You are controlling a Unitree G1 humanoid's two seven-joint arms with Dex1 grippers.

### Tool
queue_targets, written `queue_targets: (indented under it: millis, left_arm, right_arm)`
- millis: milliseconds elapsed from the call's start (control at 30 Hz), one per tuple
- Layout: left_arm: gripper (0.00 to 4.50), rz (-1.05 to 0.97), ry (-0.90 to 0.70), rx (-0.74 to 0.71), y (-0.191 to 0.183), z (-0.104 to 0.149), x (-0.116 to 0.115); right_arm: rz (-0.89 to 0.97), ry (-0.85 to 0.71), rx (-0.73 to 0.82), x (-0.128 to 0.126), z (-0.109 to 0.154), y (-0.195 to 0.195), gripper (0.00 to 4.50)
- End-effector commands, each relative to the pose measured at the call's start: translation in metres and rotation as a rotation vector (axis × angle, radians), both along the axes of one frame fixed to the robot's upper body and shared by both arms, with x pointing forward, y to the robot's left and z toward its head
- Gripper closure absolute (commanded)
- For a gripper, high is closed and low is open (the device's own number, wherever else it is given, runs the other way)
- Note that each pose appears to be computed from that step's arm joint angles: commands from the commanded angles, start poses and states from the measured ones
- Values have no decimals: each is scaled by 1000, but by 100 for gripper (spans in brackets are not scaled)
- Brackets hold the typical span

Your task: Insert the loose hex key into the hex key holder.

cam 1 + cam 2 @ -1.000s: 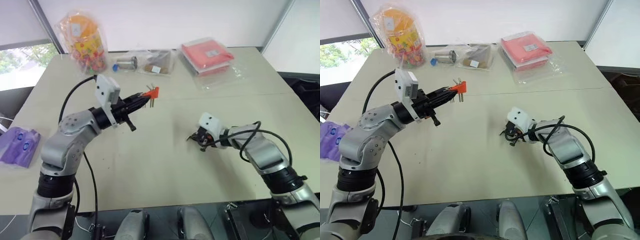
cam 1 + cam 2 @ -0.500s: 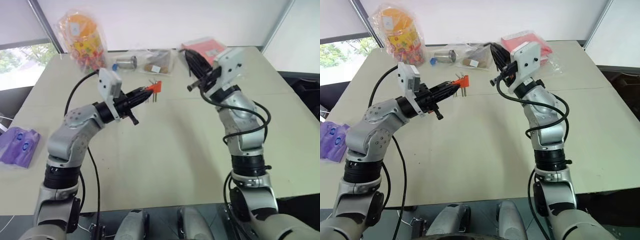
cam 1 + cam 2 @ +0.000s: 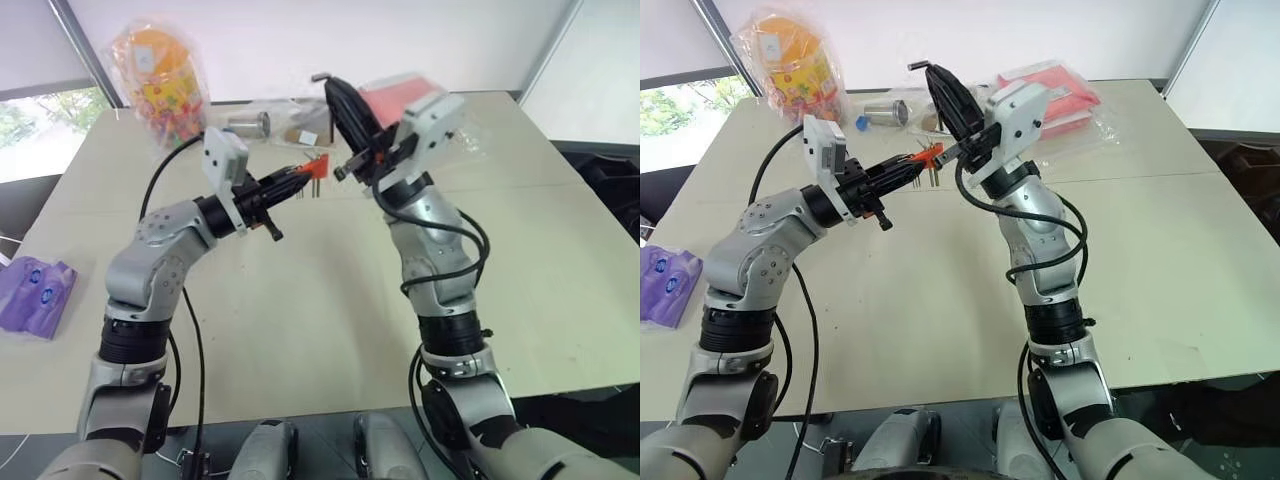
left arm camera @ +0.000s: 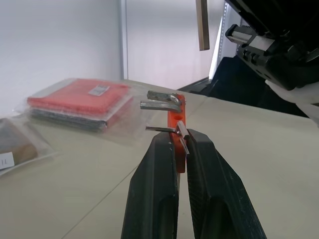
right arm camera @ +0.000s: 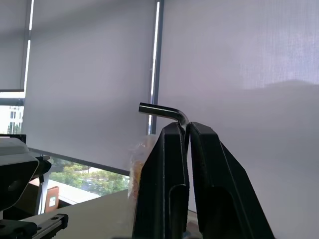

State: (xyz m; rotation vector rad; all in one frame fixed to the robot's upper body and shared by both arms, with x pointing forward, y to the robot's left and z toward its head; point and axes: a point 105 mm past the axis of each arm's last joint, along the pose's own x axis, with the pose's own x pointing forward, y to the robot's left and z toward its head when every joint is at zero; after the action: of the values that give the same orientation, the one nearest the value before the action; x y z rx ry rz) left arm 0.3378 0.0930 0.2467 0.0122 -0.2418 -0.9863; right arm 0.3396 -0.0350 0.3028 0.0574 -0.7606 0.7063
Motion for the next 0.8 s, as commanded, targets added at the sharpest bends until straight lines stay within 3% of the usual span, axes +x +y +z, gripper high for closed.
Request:
queue_targets:
  millis: [33,800]
  left_arm:
    - [450,-8,-73,-2,-1,15,-7]
    - [450,9,-80,-5,0,17,-10]
  right_arm:
    - [-6,-59,9,-6,7,4,445]
    - [-54,-47,-11,3,-5,7,445]
